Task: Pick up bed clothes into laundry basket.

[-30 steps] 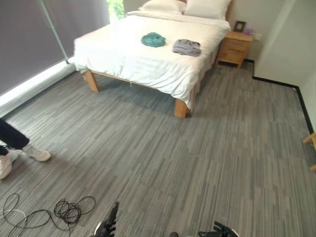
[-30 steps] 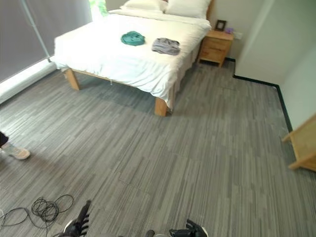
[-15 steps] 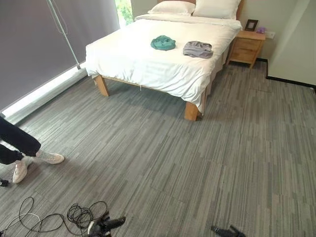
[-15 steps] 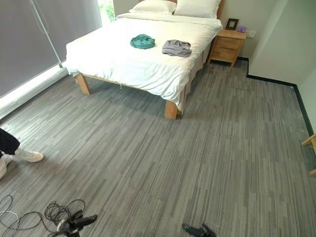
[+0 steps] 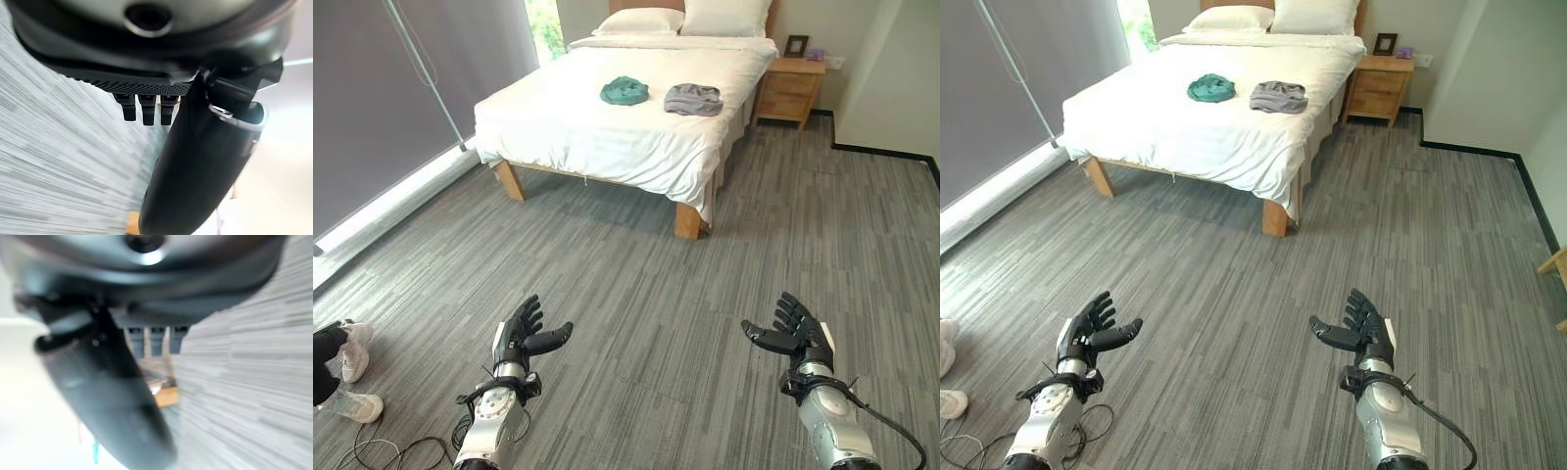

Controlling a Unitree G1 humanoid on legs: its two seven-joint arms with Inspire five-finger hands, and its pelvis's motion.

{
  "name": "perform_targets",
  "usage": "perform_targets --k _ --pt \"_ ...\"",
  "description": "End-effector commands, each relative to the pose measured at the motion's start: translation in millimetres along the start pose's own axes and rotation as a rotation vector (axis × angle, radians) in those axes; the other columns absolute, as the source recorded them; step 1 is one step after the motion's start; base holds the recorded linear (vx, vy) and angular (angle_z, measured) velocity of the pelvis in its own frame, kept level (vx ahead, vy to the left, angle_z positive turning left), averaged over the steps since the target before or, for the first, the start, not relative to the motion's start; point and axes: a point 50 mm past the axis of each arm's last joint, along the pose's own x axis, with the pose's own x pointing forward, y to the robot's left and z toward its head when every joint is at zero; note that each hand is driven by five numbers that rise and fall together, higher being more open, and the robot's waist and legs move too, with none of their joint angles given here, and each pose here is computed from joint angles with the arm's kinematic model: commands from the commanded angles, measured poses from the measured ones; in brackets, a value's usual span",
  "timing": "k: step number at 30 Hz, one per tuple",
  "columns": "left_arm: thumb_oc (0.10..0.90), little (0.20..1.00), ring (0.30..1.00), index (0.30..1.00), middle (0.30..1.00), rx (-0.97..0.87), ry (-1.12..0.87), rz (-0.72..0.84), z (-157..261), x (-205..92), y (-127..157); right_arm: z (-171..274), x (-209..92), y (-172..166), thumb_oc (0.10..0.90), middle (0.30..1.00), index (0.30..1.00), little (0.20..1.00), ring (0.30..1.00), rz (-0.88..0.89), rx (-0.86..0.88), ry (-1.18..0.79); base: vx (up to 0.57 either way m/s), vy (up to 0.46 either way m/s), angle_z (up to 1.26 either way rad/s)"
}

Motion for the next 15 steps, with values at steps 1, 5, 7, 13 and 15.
perform_targets --k 1,5,7,13,15 --pt "0.800 0.900 0.900 0.900 0.900 0.097 -0.274 0.083 54 -4 38 47 -7 16 0.800 0.900 0.900 0.900 0.900 0.086 0.044 -0.274 0.04 0.053 -0.14" --pt "0.800 0.900 0.900 0.900 0.900 0.087 -0.270 0.172 48 -16 56 49 -13 7 0.800 0.900 0.900 0.900 0.900 0.055 -0.029 -0.293 0.04 0.055 -0.25" --pt "0.800 0.900 0.900 0.900 0.900 0.087 -0.293 0.199 53 -19 59 51 -11 9 0.800 0.900 0.900 0.900 0.900 0.050 -0.050 -0.304 0.04 0.095 -0.20" --pt "0.800 0.900 0.900 0.900 0.900 0.089 -0.348 0.141 72 -2 38 61 -5 35 0.800 0.900 0.900 0.900 0.900 0.122 -0.011 -0.342 0.02 0.148 -0.19" --pt "0.800 0.900 0.900 0.900 0.900 0.089 -0.381 0.103 82 3 25 63 -6 44 0.800 0.900 0.900 0.900 0.900 0.143 0.001 -0.354 0.20 0.129 -0.15"
